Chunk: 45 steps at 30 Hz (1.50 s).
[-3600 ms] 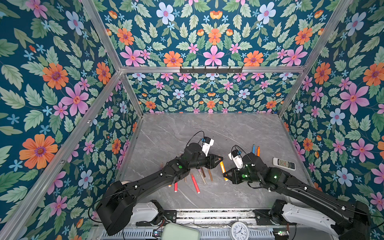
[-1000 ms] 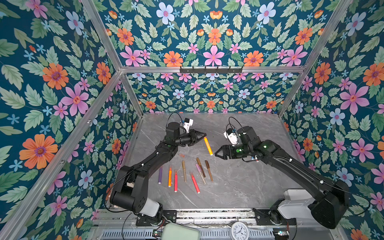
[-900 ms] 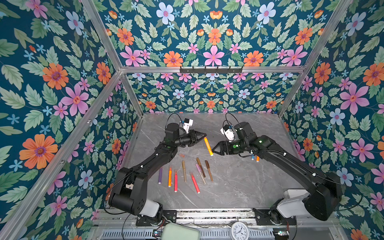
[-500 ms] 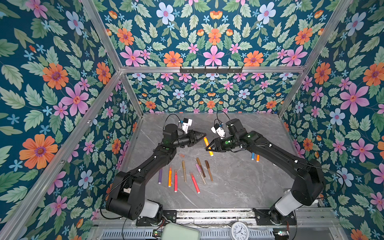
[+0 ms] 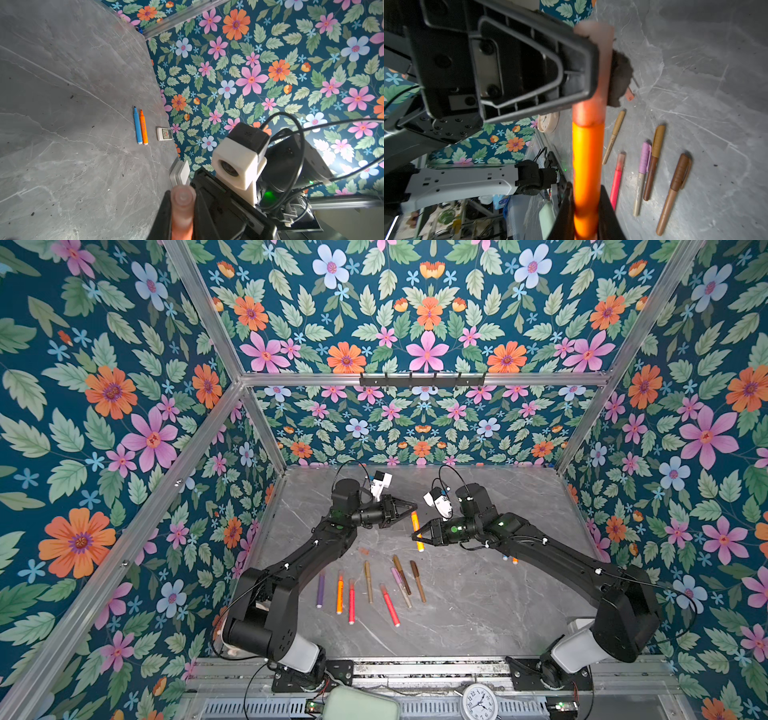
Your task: Open the pen caps
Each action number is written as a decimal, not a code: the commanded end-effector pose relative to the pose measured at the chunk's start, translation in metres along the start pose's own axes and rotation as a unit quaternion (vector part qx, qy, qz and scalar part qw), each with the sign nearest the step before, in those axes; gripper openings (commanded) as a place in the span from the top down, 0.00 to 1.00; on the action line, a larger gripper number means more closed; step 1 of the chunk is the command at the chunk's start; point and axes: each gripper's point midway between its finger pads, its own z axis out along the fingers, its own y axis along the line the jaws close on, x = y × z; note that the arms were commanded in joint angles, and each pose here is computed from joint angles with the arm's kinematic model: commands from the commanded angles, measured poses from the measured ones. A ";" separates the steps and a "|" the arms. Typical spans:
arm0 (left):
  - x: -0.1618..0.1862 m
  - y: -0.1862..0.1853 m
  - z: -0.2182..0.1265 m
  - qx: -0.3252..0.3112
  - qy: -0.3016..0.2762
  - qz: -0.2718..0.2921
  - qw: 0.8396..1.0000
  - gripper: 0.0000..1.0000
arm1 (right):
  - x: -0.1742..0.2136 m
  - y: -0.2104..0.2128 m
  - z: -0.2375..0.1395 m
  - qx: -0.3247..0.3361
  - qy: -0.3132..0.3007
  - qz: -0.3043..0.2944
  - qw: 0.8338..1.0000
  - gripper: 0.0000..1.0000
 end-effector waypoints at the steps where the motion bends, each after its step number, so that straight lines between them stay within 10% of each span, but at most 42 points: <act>1: -0.046 -0.010 -0.004 -0.003 -0.083 0.040 0.996 1.00 | 0.057 0.002 -0.002 -0.014 0.091 0.026 0.995 1.00; 15: -0.048 0.033 -0.019 -0.166 -0.054 0.074 0.982 1.00 | 0.088 -0.033 -0.024 0.074 0.088 0.045 0.992 1.00; 20: -0.011 0.128 -0.077 -0.403 -0.024 0.041 0.914 1.00 | 0.089 -0.084 -0.058 0.211 0.050 0.065 0.974 1.00; 27: 0.031 0.201 -0.157 -0.543 -0.029 -0.018 0.839 1.00 | 0.097 -0.111 -0.088 0.268 0.019 0.069 0.961 1.00; 39: 0.052 0.241 -0.171 -0.553 -0.016 -0.064 0.831 1.00 | 0.110 -0.125 -0.106 0.308 0.016 0.055 0.950 1.00; 45: 0.056 0.252 -0.167 -0.546 -0.008 -0.073 0.835 0.83 | 0.115 -0.130 -0.112 0.313 0.012 0.060 0.948 1.00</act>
